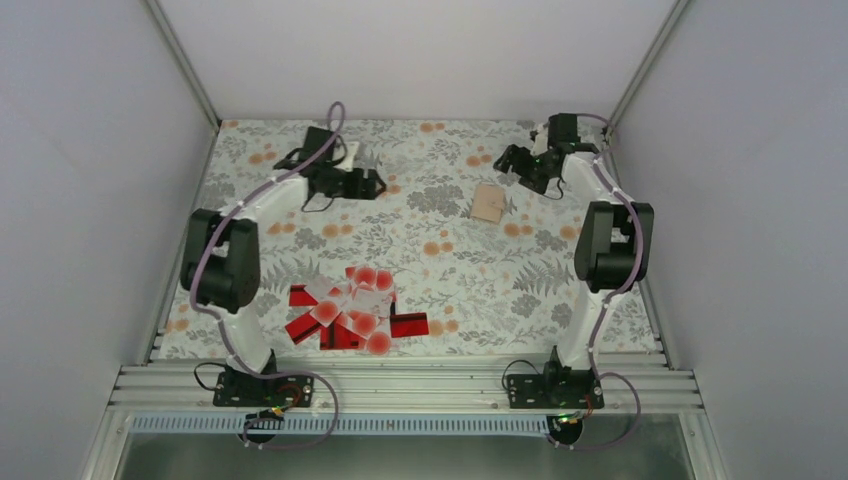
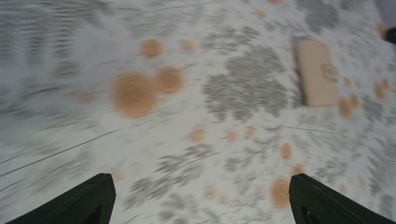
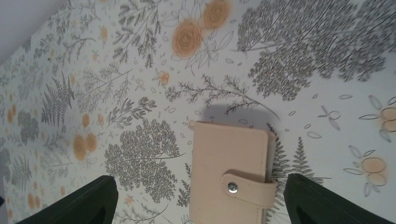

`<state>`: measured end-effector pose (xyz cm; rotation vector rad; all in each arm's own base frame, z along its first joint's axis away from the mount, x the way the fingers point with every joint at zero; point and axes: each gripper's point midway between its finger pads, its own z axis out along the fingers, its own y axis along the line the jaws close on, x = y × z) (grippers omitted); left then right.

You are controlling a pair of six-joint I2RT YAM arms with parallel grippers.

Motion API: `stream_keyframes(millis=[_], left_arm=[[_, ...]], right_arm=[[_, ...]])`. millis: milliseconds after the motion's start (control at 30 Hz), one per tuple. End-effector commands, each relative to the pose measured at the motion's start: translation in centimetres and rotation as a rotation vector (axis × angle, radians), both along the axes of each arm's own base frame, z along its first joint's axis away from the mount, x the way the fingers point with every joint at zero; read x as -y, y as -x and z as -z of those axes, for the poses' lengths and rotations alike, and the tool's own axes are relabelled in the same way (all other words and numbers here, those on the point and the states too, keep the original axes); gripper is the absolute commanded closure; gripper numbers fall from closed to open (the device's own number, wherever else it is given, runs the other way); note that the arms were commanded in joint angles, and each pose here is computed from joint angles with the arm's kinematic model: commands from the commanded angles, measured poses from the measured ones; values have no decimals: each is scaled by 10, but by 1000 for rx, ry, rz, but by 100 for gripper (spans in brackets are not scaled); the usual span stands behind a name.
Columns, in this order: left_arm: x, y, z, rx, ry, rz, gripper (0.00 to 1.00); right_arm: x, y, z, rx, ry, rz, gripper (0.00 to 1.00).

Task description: Put the credit cards into the card holder

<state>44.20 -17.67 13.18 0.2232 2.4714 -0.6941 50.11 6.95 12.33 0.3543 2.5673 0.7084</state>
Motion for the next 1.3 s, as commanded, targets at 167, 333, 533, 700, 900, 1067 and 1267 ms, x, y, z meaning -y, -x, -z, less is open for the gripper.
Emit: stream_keyframes(millis=[167,333,533,700,900,1067,1267], left_arm=[[135,-10,-2,-113,146,176,14],[195,-14,14,-159,163,224,17],[250,-12,39,-232,154,271,17],[265,-19,58,-274,157,257,17],[268,-14,91,-329,142,255,17],[273,-11,102,-347,142,260,18],[275,-7,115,-383,150,261,25]], right_arm=[[-12,30,53,-188,-31,-73,22],[-13,36,73,-224,-34,-84,23],[-16,41,91,-254,-52,-101,27],[-23,52,107,-283,-95,-111,31],[-27,63,117,-298,-117,-137,38],[-35,68,121,-301,-166,-159,48],[-40,70,127,-315,-199,-173,56]])
